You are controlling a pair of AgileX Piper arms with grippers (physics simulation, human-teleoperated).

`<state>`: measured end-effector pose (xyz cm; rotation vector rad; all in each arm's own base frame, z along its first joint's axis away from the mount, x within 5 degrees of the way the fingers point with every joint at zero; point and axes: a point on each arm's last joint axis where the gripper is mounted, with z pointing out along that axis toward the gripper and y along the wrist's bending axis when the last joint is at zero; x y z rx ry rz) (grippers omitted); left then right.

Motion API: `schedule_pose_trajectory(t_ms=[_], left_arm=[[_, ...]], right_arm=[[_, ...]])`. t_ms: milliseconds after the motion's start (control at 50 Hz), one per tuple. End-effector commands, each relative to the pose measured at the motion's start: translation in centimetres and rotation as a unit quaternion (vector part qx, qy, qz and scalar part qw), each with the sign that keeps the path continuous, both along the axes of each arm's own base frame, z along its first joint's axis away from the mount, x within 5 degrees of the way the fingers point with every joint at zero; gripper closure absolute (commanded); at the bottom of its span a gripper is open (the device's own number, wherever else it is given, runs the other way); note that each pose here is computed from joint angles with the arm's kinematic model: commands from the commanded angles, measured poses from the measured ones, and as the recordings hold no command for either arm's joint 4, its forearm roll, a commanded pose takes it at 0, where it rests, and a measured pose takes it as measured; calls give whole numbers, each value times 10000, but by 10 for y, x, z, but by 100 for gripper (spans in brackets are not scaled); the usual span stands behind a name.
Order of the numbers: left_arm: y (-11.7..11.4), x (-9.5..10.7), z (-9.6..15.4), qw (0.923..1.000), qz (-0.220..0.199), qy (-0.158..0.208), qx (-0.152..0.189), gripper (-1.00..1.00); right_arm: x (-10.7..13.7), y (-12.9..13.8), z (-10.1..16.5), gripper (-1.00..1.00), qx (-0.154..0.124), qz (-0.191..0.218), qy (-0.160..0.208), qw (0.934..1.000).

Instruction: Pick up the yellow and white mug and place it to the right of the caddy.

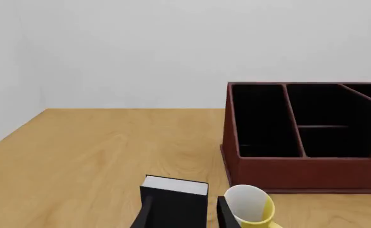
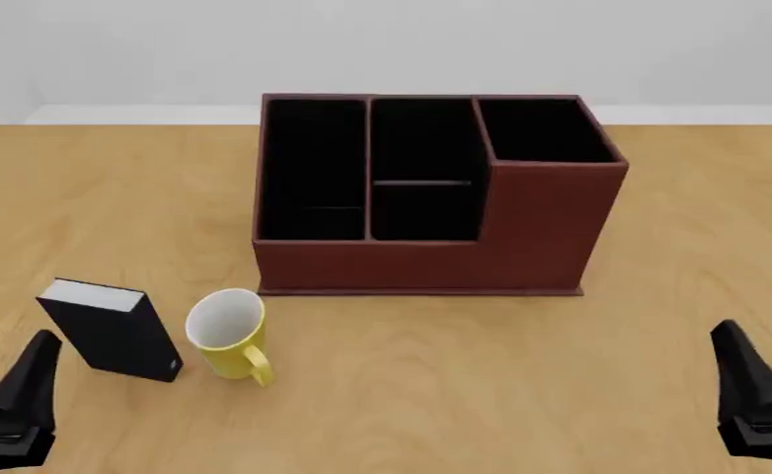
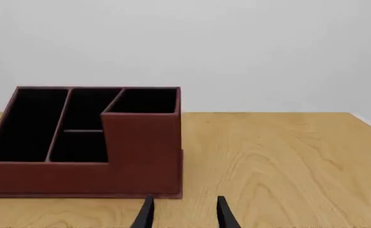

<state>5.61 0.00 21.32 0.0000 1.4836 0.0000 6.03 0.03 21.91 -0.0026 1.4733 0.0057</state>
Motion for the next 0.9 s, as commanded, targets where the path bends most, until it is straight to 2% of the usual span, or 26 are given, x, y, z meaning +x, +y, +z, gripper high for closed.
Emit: schedule_pose_trajectory(t_ms=[20, 400, 480, 560, 660, 760, 840, 900], left_arm=[[0, 0, 0, 10000, 0, 0, 0, -100], [0, 0, 0, 10000, 0, 0, 0, -100], [0, 0, 0, 10000, 0, 0, 0, -100], [0, 0, 0, 10000, 0, 0, 0, -100], [0, 0, 0, 10000, 0, 0, 0, -100], [0, 0, 0, 10000, 0, 0, 0, -100], [0, 0, 0, 10000, 0, 0, 0, -100], [0, 0, 0, 10000, 0, 0, 0, -100]], right_arm=[[-5, 0, 0, -100, -59, -2, -17, 10000], [-5, 1, -2, -100, -72, 103, 6, 9999], [-4, 3, -5, -100, -82, 285, 89, 9995], [-1, 8, -8, -100, -80, 641, 235, 9976], [5, 14, -9, -100, -275, 1010, 382, 9938], [9, 18, -8, -100, -287, 1244, 426, 9909], [15, 23, -8, -100, -339, 1478, 492, 9872], [22, 31, -9, -100, -385, 1767, 562, 9819]])
